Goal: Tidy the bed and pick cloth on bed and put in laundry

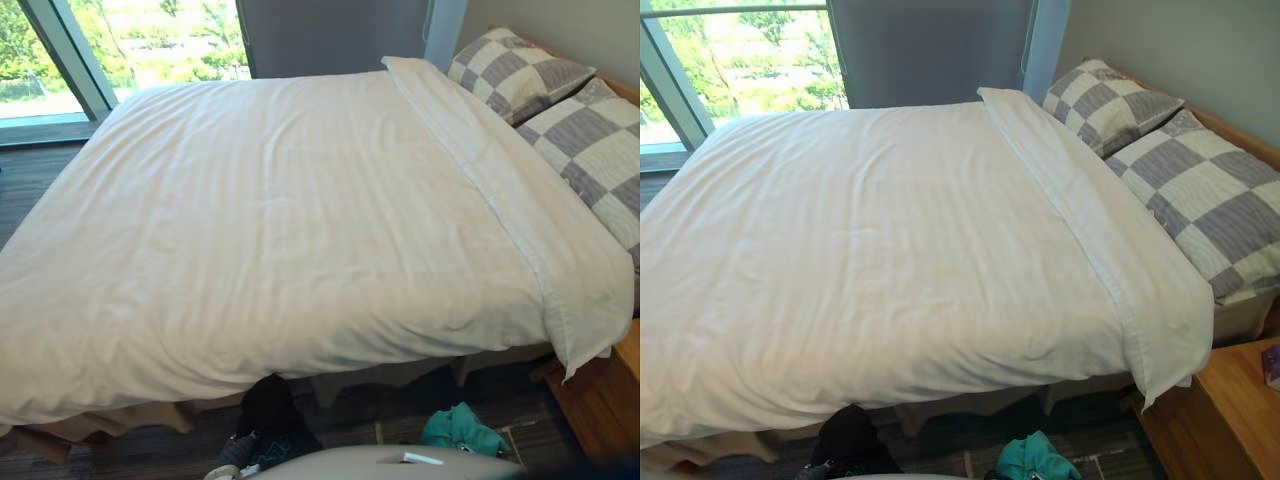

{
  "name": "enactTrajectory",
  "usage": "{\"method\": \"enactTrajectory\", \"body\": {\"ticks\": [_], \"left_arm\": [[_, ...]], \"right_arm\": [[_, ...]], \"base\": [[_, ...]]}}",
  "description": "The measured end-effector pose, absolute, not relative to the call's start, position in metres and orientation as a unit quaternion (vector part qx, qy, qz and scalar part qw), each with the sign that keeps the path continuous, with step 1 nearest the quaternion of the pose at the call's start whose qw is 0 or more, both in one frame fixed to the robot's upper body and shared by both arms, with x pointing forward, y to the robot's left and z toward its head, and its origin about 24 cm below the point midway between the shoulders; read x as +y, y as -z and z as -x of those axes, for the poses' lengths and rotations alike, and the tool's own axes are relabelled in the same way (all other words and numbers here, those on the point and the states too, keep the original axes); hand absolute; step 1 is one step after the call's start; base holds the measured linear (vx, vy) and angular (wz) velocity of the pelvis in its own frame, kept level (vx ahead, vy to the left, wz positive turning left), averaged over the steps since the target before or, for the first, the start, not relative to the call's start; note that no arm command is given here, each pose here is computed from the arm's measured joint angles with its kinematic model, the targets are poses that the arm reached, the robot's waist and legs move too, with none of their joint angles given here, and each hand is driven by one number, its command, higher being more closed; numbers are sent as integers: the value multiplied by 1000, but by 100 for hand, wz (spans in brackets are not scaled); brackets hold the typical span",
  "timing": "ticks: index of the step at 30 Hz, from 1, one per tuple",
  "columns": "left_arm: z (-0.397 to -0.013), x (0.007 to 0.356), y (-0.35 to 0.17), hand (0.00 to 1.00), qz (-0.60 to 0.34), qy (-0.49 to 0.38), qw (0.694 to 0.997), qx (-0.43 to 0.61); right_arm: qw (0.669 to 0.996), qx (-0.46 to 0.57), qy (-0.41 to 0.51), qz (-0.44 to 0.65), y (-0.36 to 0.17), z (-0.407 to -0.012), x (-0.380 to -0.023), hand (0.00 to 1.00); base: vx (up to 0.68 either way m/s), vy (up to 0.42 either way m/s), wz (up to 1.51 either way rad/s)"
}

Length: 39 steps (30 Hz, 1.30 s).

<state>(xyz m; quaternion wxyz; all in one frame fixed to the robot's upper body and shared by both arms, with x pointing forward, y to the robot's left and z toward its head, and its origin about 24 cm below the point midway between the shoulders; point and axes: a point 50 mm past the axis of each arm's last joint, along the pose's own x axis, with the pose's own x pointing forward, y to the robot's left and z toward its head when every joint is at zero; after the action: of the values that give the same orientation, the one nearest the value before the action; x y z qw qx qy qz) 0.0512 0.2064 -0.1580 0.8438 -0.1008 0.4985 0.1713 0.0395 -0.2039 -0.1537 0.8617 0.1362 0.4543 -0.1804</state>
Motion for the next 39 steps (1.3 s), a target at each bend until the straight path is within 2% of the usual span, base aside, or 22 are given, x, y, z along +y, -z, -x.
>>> {"method": "enactTrajectory", "body": {"ticks": [9, 12, 17, 21, 24, 30, 35, 39], "left_arm": [[-72, 189, 158, 100, 130, -182, 844, 487], [-72, 186, 158, 100, 132, -191, 844, 484], [-95, 192, 146, 100, 137, -217, 868, 425], [-90, 187, 148, 100, 148, -214, 860, 440], [-99, 195, 146, 100, 124, -191, 868, 442], [-106, 191, 149, 100, 84, -143, 872, 461], [-106, 195, 151, 100, 57, -111, 871, 476], [-109, 184, 152, 100, 56, -76, 874, 477]], "right_arm": [[873, 459, 128, -104, 153, -44, -200, 100], [887, 440, 86, -111, 151, -62, -193, 100], [891, 443, 30, -89, 152, -86, -182, 100], [893, 442, 33, -79, 151, -100, -178, 100], [894, 440, 27, -83, 151, -113, -173, 100], [878, 463, 68, -98, 156, -100, -187, 100], [876, 464, 72, -109, 157, -99, -180, 100], [879, 453, 101, -104, 154, -99, -198, 100]], "base": [[8, -57, 122], [58, -42, 110], [15, 31, 201], [13, 131, 191], [-93, 40, 136], [60, 87, 113], [44, -58, 97], [-35, -38, 66]]}}
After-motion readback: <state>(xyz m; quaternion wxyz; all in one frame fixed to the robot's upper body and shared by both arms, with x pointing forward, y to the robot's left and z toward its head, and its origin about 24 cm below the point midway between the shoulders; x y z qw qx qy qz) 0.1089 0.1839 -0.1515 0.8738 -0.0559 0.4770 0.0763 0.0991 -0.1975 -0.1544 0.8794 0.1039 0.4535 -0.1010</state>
